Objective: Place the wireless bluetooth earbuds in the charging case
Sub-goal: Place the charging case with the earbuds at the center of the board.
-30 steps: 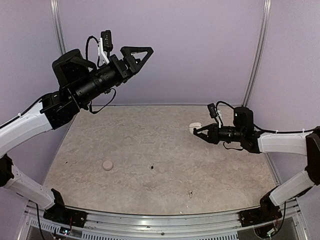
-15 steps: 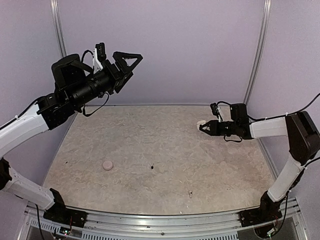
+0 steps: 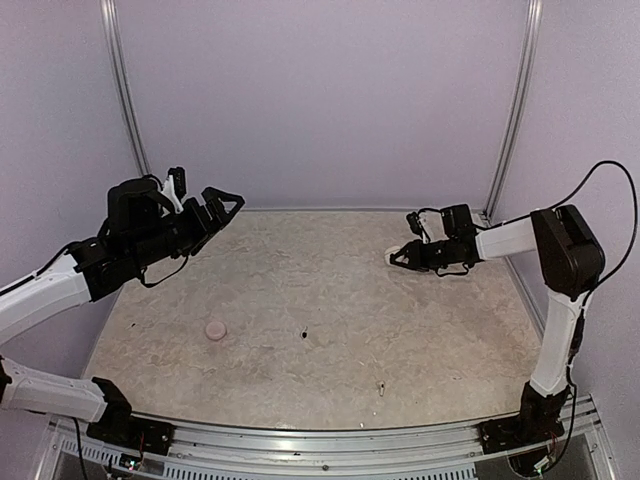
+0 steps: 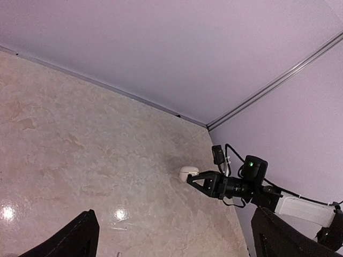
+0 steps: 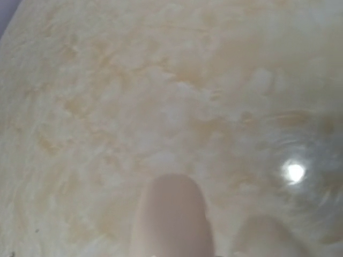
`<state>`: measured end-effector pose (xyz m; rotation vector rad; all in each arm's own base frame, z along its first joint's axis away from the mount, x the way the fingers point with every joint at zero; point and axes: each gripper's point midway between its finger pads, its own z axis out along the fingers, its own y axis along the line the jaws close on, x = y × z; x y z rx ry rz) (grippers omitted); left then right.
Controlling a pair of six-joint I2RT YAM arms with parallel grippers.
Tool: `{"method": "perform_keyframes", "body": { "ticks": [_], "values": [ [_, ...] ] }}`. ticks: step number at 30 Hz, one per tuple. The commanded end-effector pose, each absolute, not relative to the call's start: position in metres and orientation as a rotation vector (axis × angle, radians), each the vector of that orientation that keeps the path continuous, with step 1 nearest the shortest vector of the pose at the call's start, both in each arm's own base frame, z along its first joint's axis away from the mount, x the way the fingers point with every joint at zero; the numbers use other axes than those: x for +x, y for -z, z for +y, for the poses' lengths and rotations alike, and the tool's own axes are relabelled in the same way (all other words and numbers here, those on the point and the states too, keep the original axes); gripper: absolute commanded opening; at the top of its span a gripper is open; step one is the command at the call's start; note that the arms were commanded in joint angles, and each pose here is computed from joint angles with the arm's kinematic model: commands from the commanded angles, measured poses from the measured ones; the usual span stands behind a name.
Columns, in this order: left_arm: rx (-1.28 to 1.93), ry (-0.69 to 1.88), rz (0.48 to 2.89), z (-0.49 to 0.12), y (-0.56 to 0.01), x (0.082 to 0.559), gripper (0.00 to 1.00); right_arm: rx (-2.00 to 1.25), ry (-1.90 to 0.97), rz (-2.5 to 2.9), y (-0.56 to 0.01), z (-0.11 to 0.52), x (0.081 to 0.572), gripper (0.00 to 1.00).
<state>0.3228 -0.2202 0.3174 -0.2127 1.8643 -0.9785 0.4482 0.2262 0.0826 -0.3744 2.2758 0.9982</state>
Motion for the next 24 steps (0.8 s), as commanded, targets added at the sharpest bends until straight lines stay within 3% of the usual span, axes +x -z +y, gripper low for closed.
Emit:
{"method": "perform_keyframes", "body": {
  "ticks": [1, 15, 18, 24],
  "values": [
    [-0.221, 0.912, 1.862, -0.203, -0.315, 0.319, 0.99, -0.354, -1.031, 2.293, -0.078, 0.216, 0.466, 0.09],
    [-0.233, 0.899, 1.941, -0.185, -0.282, 0.328, 0.99, -0.257, -0.99, 2.382, -0.047, 0.182, 0.503, 0.25],
    [-0.238, 0.913, 1.952, -0.185, -0.279, 0.33, 0.99, -0.25, -0.969, 2.387, -0.047, 0.177, 0.506, 0.37],
    [-0.267, 0.922, 1.969, -0.183, -0.272, 0.331, 0.99, -0.223, -0.931, 2.393, -0.047, 0.163, 0.512, 0.51]
  ]
}}
